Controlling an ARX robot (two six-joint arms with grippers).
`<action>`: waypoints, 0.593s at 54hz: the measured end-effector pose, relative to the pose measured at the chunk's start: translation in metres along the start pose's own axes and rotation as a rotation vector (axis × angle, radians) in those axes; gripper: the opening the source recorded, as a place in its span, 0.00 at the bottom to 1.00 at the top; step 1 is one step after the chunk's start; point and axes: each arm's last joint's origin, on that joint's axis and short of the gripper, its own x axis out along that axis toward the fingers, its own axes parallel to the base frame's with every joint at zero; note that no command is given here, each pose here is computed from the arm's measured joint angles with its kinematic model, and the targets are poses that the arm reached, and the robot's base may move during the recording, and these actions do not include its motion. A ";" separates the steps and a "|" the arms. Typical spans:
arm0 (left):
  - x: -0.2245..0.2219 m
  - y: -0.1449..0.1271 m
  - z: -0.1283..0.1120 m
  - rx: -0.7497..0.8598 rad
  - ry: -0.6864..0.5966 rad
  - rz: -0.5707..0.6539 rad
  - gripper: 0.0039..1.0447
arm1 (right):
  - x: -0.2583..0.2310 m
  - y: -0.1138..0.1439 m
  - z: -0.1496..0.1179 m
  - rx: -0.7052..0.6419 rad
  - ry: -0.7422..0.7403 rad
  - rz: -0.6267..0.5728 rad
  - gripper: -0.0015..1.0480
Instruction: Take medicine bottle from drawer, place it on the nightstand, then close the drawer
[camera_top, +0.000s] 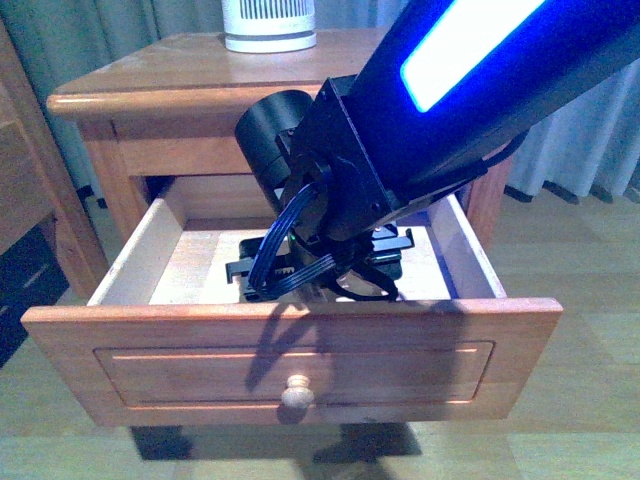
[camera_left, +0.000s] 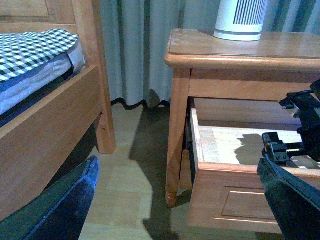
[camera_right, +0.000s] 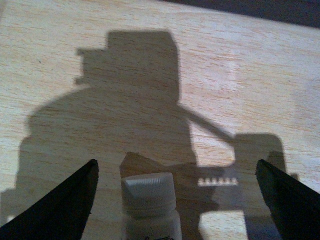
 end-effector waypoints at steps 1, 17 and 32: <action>0.000 0.000 0.000 0.000 0.000 0.000 0.94 | 0.001 0.000 0.000 0.001 0.004 0.000 0.79; 0.000 0.000 0.000 0.000 0.000 0.000 0.94 | 0.008 -0.002 -0.005 0.036 0.024 0.015 0.40; 0.000 0.000 0.000 0.000 0.000 0.000 0.94 | 0.002 -0.016 -0.008 0.088 0.021 0.050 0.27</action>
